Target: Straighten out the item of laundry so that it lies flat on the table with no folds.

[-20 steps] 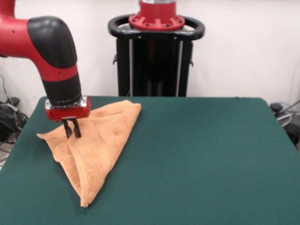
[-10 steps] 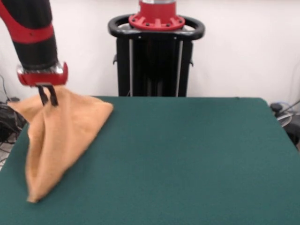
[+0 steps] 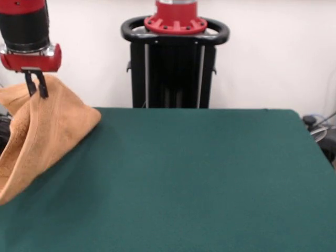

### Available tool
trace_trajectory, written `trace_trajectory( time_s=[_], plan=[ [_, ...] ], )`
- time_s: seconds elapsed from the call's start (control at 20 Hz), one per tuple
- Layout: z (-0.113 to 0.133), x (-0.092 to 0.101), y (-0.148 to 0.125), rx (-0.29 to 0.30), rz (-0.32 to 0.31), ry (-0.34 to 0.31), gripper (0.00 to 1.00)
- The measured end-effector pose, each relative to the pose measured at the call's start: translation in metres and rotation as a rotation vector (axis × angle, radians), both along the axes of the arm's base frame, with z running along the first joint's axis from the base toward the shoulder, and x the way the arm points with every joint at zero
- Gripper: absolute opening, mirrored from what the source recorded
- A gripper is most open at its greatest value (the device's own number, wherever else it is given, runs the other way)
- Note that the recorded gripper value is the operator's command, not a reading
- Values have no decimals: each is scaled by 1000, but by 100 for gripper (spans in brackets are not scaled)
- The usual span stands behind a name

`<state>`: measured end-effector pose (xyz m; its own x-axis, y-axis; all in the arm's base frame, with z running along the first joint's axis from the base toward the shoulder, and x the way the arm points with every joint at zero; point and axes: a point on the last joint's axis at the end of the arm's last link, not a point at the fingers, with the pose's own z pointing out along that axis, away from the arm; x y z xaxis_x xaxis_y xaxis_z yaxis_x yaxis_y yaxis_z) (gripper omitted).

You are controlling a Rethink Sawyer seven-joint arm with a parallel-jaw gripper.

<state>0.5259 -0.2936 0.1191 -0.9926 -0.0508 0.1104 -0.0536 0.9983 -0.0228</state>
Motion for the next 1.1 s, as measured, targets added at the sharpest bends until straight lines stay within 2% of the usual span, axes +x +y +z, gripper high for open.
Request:
trace_trajectory(
  time_s=[0.55,0.85,1.1],
  plan=[
    [24,9,8,-19,1,-28,0],
    [36,4,35,0,12,-20,0],
    [44,-6,72,23,39,1,0]
  ],
)
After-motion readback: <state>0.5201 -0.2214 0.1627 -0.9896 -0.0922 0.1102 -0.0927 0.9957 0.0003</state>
